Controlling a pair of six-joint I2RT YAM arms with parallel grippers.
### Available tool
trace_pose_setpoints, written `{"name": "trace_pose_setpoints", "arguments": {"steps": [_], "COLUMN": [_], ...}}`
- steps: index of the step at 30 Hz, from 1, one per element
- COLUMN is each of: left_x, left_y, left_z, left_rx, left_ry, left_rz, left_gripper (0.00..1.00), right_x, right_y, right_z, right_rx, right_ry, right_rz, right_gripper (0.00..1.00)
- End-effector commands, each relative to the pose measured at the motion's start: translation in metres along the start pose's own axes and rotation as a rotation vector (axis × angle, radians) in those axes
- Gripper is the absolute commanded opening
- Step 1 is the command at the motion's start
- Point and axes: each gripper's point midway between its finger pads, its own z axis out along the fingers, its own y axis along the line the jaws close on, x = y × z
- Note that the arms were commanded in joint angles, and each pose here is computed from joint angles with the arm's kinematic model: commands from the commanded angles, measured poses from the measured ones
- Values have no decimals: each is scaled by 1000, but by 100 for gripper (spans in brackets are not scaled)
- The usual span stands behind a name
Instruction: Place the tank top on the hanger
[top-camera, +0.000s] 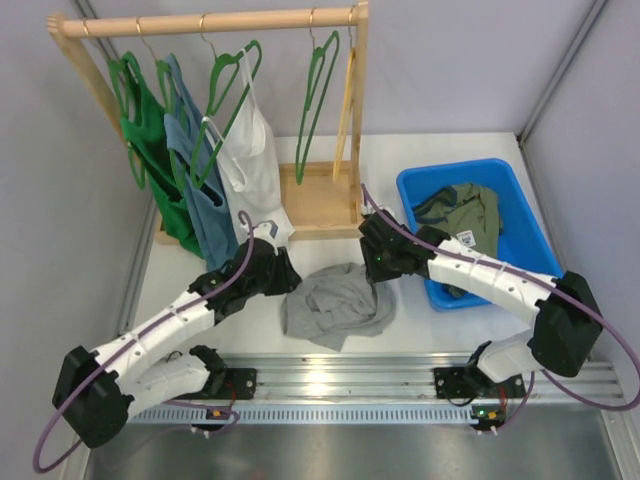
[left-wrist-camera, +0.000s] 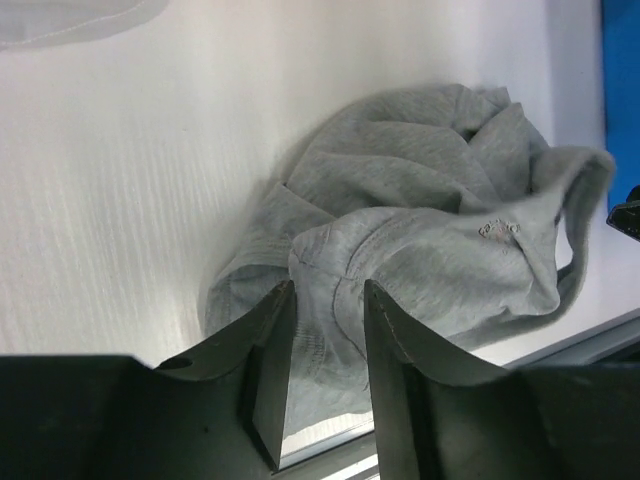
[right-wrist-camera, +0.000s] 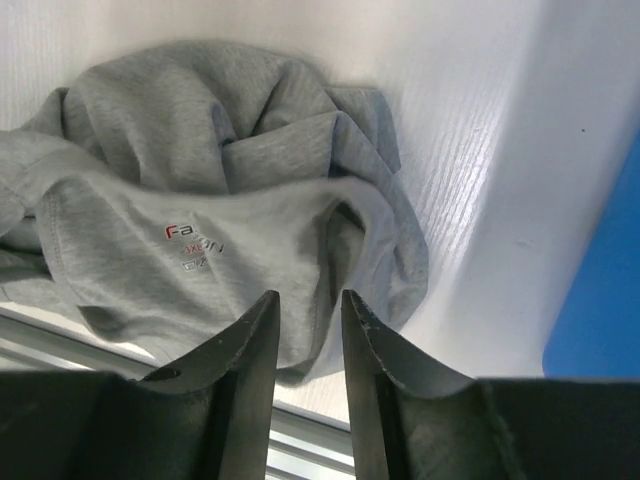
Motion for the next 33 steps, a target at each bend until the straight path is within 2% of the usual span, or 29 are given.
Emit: {"name": "trace_pose_setpoints", "arguments": {"steps": [1, 6, 10, 13, 16, 20, 24, 28, 33], "left_x": [-19, -37, -42, -57, -80, -131, -188, -246, -308], "left_y": [-16, -18, -14, -27, -51, -93, -128, -145, -164], "left_z": [-14, -45, -75, -106, -150, -223, -260, -262, -236], "left_rx": [71, 59, 39, 97, 199, 358, 405, 313, 177], "left_ry": [-67, -114, -121, -163, -239, -425, -594, -718, -811], "left_rz": [11, 43, 85, 128, 171, 219, 253, 272, 298], "left_gripper": [41, 46, 47, 47, 47, 48, 49, 53, 55], "right_x": [-19, -28, -40, -45, -47, -49, -48, -46, -42], "right_y": [4, 6, 10, 9, 8, 3, 0, -2, -6], "right_z": [-19, -36, -55, -67, -80, -92, -98, -103, -111], "right_rx": [-49, -74, -99, -110, -125, -123, -120, -125, -131], "right_ry": [-91, -126, -175, -201, -227, -253, -267, -272, -283], "right_rz": [17, 15, 24, 32, 38, 42, 45, 48, 63], "right_gripper": [32, 45, 46, 46, 47, 47, 48, 48, 48]}}
